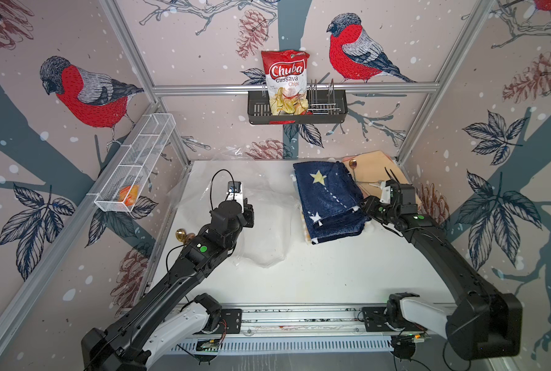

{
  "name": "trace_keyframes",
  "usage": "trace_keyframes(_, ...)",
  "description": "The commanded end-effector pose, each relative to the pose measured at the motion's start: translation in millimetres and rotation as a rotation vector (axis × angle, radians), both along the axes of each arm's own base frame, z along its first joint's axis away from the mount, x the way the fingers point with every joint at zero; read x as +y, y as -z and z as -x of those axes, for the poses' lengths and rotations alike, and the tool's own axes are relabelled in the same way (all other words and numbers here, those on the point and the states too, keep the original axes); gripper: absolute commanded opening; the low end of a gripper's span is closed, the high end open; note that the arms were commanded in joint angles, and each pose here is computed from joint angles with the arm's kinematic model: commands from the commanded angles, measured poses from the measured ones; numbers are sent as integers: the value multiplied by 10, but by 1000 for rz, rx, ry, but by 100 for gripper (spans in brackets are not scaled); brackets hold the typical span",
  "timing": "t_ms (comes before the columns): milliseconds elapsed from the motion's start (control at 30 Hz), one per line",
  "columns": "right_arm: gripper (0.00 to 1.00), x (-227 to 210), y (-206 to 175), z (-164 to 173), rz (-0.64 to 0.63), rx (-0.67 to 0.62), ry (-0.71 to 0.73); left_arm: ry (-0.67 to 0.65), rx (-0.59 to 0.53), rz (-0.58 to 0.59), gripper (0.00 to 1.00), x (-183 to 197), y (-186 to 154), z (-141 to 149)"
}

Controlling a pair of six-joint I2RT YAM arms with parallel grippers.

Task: Take the blanket out of the vacuum bag
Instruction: Place the blanket at the center of the board.

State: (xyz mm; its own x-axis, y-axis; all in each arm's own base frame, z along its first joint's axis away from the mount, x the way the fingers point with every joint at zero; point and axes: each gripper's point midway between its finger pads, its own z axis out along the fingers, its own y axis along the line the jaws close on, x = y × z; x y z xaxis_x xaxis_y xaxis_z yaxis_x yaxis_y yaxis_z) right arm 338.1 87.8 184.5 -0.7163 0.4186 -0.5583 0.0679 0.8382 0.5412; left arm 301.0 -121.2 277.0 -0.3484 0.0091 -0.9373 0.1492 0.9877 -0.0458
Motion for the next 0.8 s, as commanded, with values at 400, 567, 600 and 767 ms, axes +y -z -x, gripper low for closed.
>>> trace_keyframes(400, 70, 118, -518, -216, 95, -189, 36, 212, -55, 73, 46, -362, -168, 81)
trace_keyframes(567, 72, 175, -438, -339, 75, -171, 13, 552, -156, 174, 88, -781, -436, 492)
trace_keyframes(600, 72, 160, -440, -359, 74, -174, 17, 652, -179, 197, 90, -887, -496, 635)
trace_keyframes(767, 74, 9, -426, -439, 57, -201, 55, 729, -245, 271, 86, -935, -708, 805)
